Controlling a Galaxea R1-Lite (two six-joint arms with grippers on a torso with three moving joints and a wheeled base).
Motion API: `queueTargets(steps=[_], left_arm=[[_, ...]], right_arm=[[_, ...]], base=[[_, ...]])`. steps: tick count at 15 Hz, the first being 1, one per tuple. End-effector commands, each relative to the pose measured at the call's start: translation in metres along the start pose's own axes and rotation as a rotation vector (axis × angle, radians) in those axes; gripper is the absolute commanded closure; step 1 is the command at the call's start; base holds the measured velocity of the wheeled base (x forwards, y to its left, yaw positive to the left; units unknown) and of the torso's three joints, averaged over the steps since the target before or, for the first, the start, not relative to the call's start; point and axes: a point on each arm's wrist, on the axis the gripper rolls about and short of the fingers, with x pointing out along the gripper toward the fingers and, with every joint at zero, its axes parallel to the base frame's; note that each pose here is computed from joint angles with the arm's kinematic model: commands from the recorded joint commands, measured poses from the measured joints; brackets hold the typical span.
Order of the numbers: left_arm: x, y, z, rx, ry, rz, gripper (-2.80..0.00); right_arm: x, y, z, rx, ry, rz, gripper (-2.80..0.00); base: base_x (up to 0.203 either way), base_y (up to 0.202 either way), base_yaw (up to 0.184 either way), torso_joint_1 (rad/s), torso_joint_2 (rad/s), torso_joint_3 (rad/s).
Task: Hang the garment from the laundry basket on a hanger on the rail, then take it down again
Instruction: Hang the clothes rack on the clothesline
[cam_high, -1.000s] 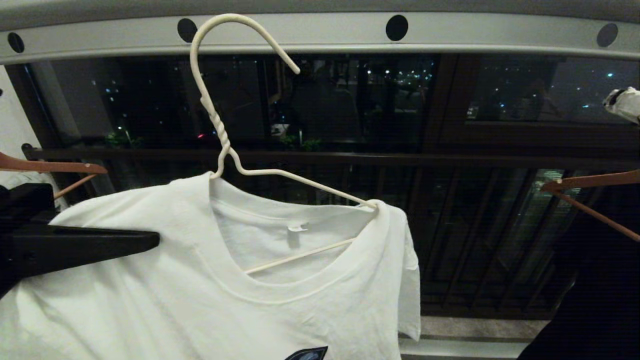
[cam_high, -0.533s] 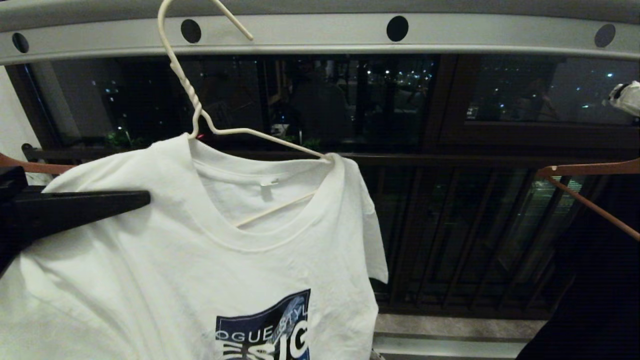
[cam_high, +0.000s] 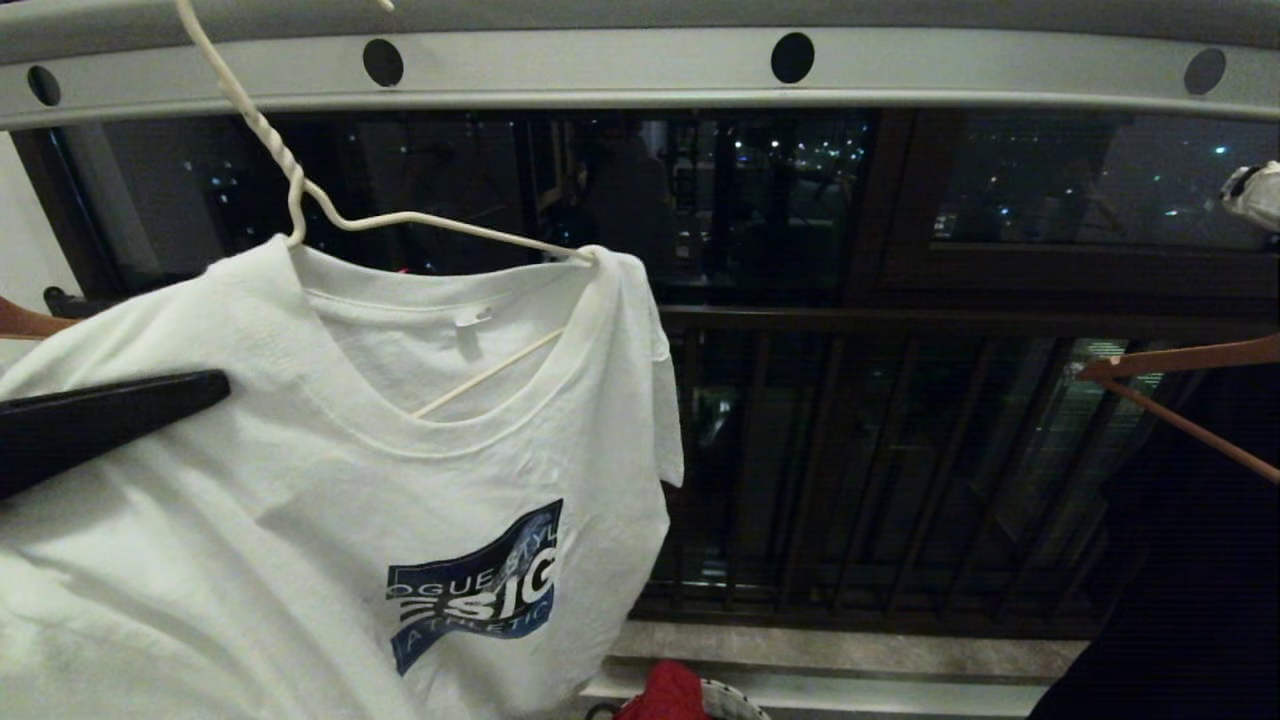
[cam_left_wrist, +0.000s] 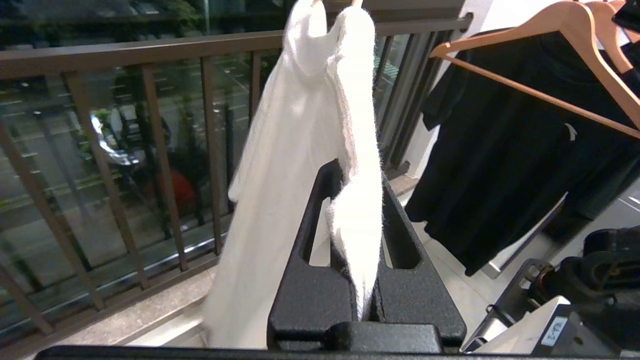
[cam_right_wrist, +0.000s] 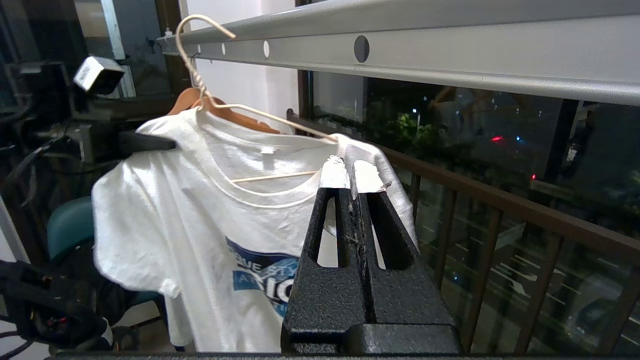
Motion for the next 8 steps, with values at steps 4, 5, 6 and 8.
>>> queueTargets(steps=[4,5,6,8], left_arm=[[-0.0141,-0.0037,-0.0109,0.005,-0.021,0.076,0.0],[-0.0142,-0.0022,-0.0139,0.0,-0.017,0.089,0.0],[-0.0143,-0.0007,-0.0148,-0.003,-0.016,0.104,0.0],[-0.0126,0.0029,-0.0153,-0.017,-0.01,0.121,0.0]], right_arm=[[-0.0008,0.0015,0.0013,-0.004,-0.006,0.008,0.0],[-0.0008,0.0015,0.0013,-0.004,-0.006,0.008,0.0],[-0.001,0.0018,0.0016,-0.005,-0.007,0.008,0.0],[-0.001,0.0018,0.0016,-0.005,-0.006,0.008,0.0]], base=[[0.0,0.0,0.0,0.0,0.0,0.0],[0.0,0.0,0.0,0.0,0.0,0.0],[0.0,0.0,0.0,0.0,0.0,0.0],[0.0,0.0,0.0,0.0,0.0,0.0]])
